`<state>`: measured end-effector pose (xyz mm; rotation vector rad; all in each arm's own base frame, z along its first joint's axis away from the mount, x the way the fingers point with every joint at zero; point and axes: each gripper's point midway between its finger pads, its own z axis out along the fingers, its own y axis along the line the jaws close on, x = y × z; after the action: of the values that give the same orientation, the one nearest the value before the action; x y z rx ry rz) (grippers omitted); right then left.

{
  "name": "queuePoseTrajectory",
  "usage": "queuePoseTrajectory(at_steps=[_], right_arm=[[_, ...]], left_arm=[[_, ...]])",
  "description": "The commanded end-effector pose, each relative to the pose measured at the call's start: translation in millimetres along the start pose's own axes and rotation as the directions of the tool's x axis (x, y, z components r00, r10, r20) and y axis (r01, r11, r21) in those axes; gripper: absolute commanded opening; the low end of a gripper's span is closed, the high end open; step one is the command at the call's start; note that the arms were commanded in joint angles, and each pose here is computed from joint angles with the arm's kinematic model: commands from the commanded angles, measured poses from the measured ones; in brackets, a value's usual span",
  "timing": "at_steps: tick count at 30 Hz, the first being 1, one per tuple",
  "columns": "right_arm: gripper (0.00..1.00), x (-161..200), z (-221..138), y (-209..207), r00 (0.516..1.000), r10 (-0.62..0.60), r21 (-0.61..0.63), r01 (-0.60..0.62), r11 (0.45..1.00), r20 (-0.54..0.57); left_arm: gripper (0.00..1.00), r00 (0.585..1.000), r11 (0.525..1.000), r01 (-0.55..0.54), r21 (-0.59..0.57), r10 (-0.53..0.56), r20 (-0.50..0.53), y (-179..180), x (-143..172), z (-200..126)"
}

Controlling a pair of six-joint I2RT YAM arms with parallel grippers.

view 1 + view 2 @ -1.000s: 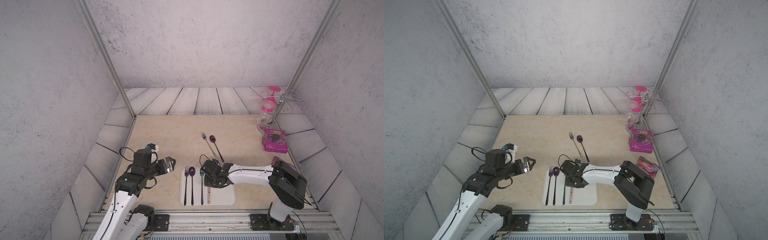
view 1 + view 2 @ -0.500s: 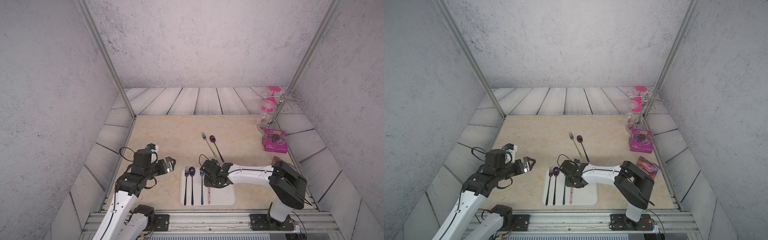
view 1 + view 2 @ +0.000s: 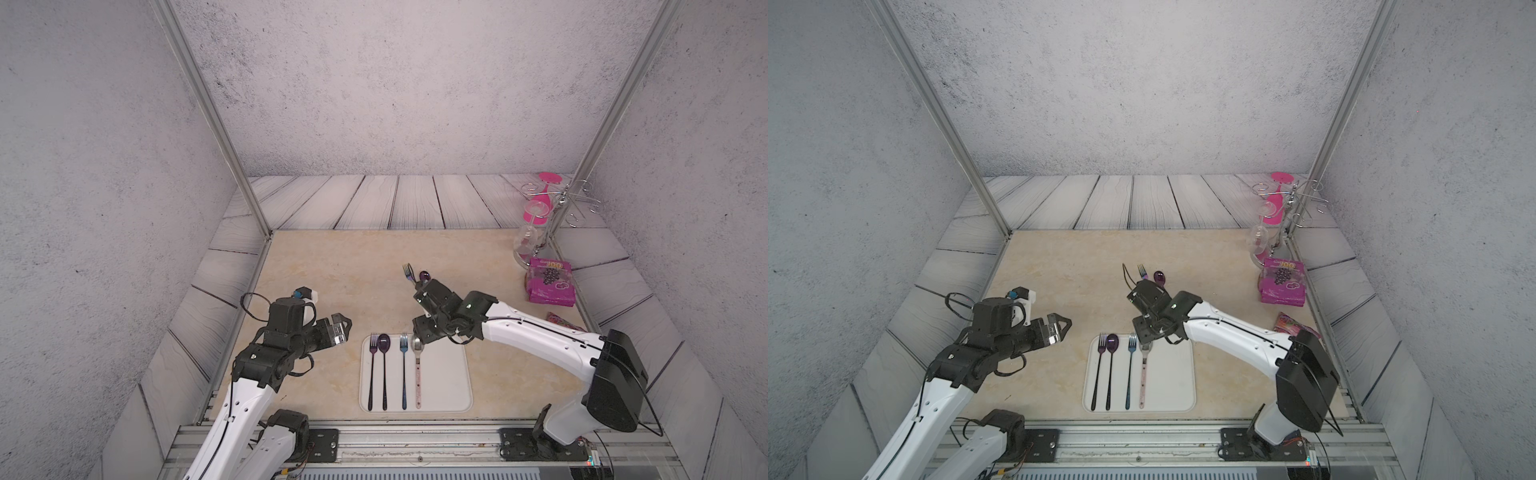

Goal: Set the spoon and fork side by side
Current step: Pick up the fork at the center of the board.

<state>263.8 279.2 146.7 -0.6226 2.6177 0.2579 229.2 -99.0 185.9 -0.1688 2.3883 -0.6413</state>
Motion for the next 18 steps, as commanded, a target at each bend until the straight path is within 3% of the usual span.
queuePoseTrajectory(at_steps=[1, 10, 18], right_arm=[[0.61, -0.7, 16.0, -22.8, 0.976, -0.191, -0.036, 0.188, 0.982, -0.106], [0.58, -79.4, 83.4, -48.3, 0.979, -0.181, -0.09, 0.172, 0.981, -0.092], [0.5, -112.1, 141.7, -68.0, 0.98, -0.149, -0.088, 0.138, 0.987, -0.13]], left_arm=[[0.99, 1.0, 0.999, -0.001, -0.033, 0.001, -0.005, 4.6, 0.6, -0.4], [1.0, 1.0, 1.0, -0.014, -0.025, 0.015, 0.005, 3.0, -3.0, 1.4], [0.99, 0.999, 0.999, -0.033, -0.015, 0.033, -0.008, -0.4, -5.4, 3.8]])
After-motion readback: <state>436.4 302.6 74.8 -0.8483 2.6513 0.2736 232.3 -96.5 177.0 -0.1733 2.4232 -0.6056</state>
